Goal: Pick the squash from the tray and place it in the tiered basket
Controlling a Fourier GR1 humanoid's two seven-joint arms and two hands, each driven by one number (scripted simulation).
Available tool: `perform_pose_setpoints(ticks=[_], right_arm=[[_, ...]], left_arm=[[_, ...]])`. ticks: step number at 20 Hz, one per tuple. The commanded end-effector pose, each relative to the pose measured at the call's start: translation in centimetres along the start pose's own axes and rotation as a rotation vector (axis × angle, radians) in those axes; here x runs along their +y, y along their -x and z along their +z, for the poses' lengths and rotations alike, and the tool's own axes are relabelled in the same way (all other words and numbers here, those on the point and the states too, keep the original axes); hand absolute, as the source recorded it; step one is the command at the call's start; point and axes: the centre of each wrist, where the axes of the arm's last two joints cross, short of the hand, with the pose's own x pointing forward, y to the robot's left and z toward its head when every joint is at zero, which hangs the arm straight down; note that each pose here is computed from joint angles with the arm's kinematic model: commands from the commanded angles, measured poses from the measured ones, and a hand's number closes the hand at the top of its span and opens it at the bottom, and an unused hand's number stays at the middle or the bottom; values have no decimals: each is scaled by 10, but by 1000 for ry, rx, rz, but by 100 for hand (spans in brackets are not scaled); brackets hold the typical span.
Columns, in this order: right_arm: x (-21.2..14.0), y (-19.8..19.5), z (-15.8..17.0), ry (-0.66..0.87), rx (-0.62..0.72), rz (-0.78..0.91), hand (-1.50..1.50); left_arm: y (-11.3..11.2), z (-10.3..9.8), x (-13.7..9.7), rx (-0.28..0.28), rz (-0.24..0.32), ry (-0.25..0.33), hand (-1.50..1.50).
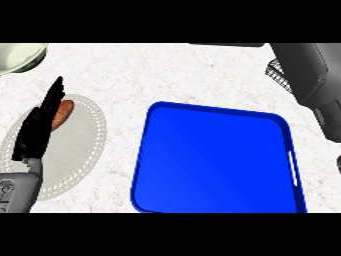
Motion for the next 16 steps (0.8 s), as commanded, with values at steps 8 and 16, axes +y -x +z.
perform_pose_setpoints(ticks=[8, 16], right_arm=[[6, 38, -55, 45, 118, 247, 150], [22, 83, -84, 88, 177, 473, 150]], left_arm=[[-7, 3, 19, 8, -5, -11, 0], [7, 1, 3, 16, -14, -42, 0]])
